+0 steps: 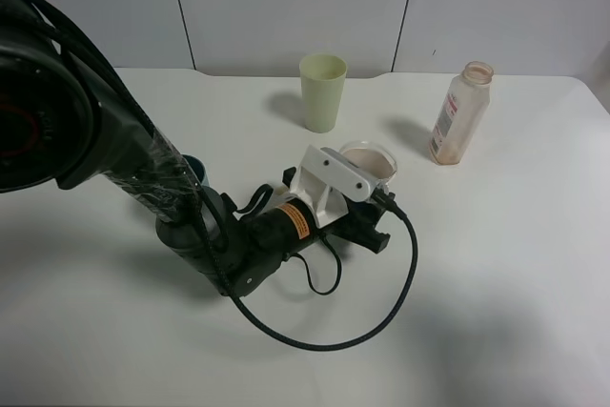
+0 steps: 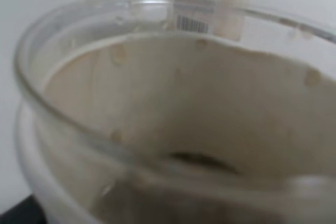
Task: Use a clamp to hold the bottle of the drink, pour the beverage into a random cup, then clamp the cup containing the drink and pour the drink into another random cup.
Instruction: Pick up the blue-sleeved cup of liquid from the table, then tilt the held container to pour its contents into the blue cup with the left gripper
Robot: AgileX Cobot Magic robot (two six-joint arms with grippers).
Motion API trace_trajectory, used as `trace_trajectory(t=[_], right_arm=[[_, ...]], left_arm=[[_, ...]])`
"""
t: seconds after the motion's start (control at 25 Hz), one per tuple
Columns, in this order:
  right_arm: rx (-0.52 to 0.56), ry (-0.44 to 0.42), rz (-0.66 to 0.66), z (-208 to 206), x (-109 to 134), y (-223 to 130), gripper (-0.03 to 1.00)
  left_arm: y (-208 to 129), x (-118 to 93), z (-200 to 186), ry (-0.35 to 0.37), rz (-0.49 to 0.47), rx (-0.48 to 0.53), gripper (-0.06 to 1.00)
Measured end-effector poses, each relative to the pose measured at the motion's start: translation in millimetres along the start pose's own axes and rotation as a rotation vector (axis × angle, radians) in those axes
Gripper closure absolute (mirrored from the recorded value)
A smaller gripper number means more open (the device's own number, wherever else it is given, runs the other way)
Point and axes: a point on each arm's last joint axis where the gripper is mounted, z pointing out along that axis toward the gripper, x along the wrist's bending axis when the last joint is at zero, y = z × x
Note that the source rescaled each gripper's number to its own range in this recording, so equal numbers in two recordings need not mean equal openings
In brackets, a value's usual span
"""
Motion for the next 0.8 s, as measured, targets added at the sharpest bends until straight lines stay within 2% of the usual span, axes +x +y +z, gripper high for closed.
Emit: trace_trajectory(t=[0.44,0.8], right_arm=[[0.000,0.000,0.000,0,0,0,-0.03],[0.000,0.000,0.000,0,0,0,-0.03]], left_arm=[[4,-2,0,-0.014,-0.021,0.020,0.92],[40,-6,-1,-0.032,-0.028,-0.047,0.93]])
